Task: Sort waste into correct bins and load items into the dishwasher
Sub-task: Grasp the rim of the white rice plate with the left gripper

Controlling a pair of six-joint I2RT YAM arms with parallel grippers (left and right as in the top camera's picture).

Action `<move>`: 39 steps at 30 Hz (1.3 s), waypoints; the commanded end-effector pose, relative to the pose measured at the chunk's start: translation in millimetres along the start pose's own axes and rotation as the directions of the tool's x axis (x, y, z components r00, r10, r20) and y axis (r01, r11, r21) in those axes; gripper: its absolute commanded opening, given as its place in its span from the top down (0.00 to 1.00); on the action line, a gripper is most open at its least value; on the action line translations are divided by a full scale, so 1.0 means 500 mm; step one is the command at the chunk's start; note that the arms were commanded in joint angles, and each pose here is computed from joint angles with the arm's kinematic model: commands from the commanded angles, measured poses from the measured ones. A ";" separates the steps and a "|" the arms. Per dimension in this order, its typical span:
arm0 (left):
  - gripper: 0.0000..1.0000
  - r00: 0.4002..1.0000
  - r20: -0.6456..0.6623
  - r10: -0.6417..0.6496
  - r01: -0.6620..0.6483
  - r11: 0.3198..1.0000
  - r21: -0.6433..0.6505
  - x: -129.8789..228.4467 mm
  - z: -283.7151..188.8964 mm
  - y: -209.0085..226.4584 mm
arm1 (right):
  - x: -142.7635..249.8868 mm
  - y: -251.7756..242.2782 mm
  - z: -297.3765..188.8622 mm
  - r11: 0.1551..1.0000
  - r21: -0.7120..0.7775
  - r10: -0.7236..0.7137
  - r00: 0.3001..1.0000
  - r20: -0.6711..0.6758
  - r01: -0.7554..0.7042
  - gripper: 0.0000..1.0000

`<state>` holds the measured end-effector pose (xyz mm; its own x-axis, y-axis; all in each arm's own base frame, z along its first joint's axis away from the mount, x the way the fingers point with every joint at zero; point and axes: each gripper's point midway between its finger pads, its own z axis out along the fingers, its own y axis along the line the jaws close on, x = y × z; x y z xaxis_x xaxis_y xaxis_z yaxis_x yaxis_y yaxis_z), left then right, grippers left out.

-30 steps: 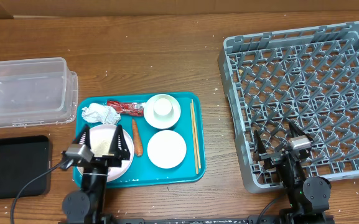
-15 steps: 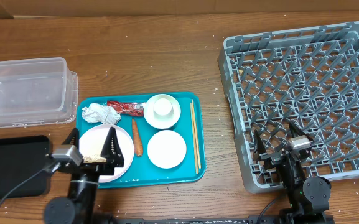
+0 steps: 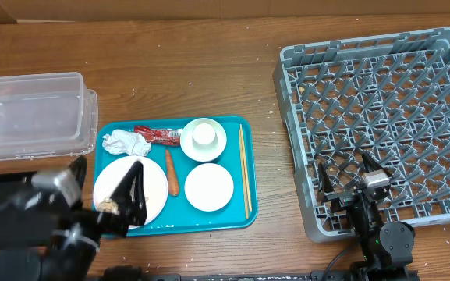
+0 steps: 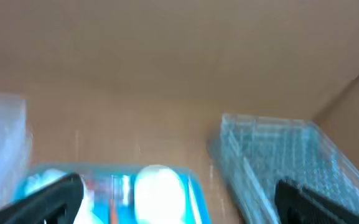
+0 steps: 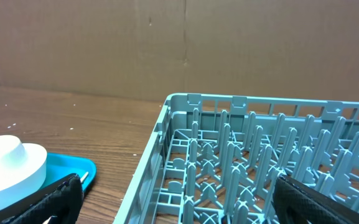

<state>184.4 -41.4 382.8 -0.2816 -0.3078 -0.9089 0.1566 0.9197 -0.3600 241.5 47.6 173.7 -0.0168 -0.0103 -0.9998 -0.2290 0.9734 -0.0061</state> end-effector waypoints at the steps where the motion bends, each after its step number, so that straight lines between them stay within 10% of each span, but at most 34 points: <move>1: 0.00 0.928 -0.324 -0.186 0.159 0.981 -0.108 0.070 0.078 0.031 | 0.004 -0.005 0.000 1.000 0.011 0.003 1.000 0.003 -0.003 0.00; 11: 0.00 0.614 -0.669 -0.419 0.252 0.907 -0.338 0.211 0.169 0.082 | 0.004 -0.005 0.000 1.000 0.011 0.003 1.000 0.003 -0.003 0.00; 16: 0.00 0.526 -0.482 -0.701 0.056 0.594 -0.803 0.275 0.094 0.220 | 0.004 -0.005 0.000 1.000 0.011 0.003 1.000 0.003 -0.003 0.00; 31: 0.00 0.383 -0.535 -0.753 -0.038 0.566 -0.824 0.359 0.197 0.261 | 0.004 -0.005 0.000 1.000 0.011 0.003 1.000 0.003 -0.003 0.00; 39: 0.19 0.310 -0.582 -0.752 -0.118 0.577 -0.808 0.432 0.264 0.296 | 0.004 -0.005 0.000 1.000 0.011 0.003 1.000 0.003 -0.003 0.00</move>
<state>261.8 -1.0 114.1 -0.7405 -0.6628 0.1115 -0.6616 0.7480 0.0528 241.5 47.6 173.6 -0.0170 -0.0110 -0.9998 -0.2291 0.9734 -0.0069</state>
